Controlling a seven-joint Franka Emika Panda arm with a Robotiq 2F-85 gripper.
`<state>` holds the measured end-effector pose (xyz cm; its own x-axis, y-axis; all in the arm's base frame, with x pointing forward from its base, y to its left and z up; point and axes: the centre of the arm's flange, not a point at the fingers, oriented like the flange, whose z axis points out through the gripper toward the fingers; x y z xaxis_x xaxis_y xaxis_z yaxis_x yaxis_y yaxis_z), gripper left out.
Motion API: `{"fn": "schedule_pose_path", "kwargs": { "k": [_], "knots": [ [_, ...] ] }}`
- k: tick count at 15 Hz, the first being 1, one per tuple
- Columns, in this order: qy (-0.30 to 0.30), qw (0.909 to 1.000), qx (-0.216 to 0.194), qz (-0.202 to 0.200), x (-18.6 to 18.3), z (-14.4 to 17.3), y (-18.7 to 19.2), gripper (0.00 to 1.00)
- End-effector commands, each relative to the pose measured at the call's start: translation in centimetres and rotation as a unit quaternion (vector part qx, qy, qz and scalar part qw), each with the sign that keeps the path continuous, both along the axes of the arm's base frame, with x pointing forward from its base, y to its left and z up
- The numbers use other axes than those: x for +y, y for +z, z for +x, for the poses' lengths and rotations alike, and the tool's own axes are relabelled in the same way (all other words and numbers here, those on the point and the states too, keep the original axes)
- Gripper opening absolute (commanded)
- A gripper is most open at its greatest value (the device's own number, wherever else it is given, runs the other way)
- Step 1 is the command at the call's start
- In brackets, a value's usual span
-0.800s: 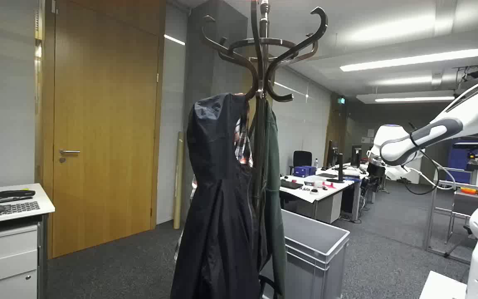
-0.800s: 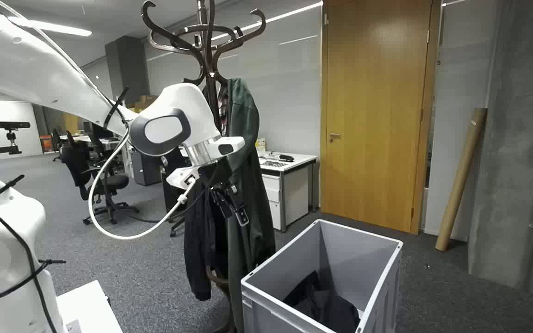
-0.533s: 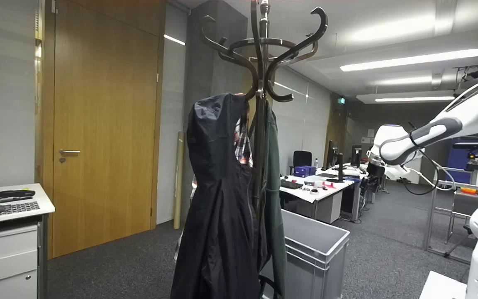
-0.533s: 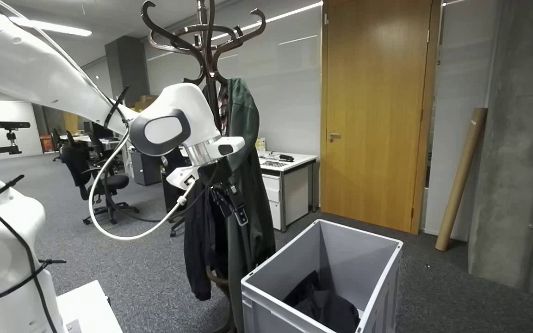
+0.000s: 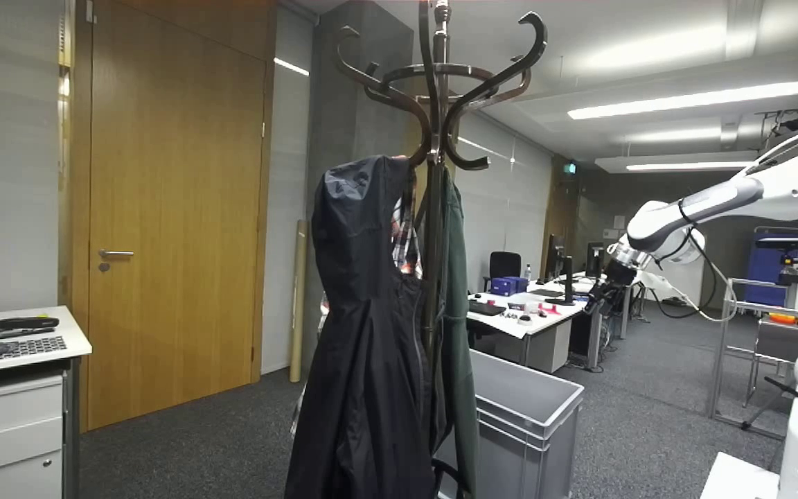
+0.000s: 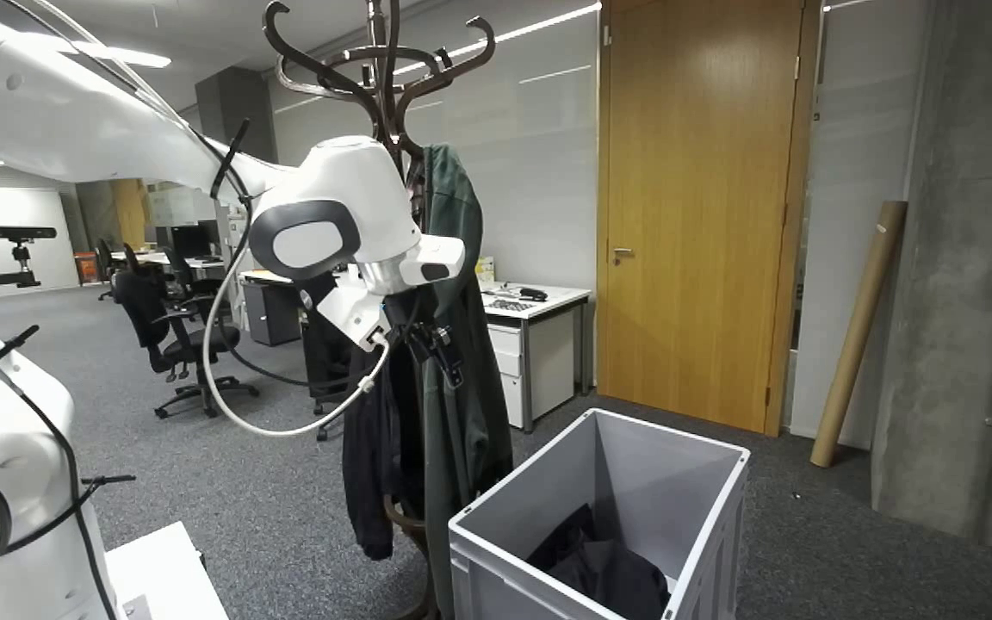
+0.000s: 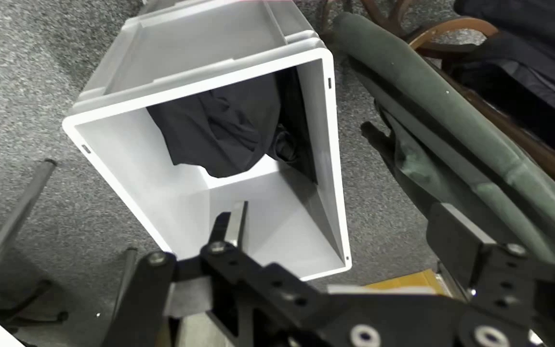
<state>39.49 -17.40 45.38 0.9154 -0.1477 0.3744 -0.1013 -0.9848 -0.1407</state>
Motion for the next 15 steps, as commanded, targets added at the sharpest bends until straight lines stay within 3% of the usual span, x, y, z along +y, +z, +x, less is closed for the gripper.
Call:
{"fn": "schedule_pose_path", "kwargs": {
  "k": [1, 5, 9, 11, 15],
  "knots": [
    [0.037, 0.9979, -0.035, 0.039, -0.7, 1.7, 3.1, 1.0],
    [0.088, 0.9911, -0.086, 0.051, 0.3, 2.6, 6.3, 1.0],
    [0.146, 0.9806, -0.127, 0.034, 2.6, 3.7, 9.4, 1.0],
    [0.127, 0.9851, -0.113, 0.027, 2.8, 3.4, 8.2, 1.0],
    [0.139, 0.9834, -0.115, 0.023, 3.4, 3.7, 8.8, 1.0]
  ]
}}
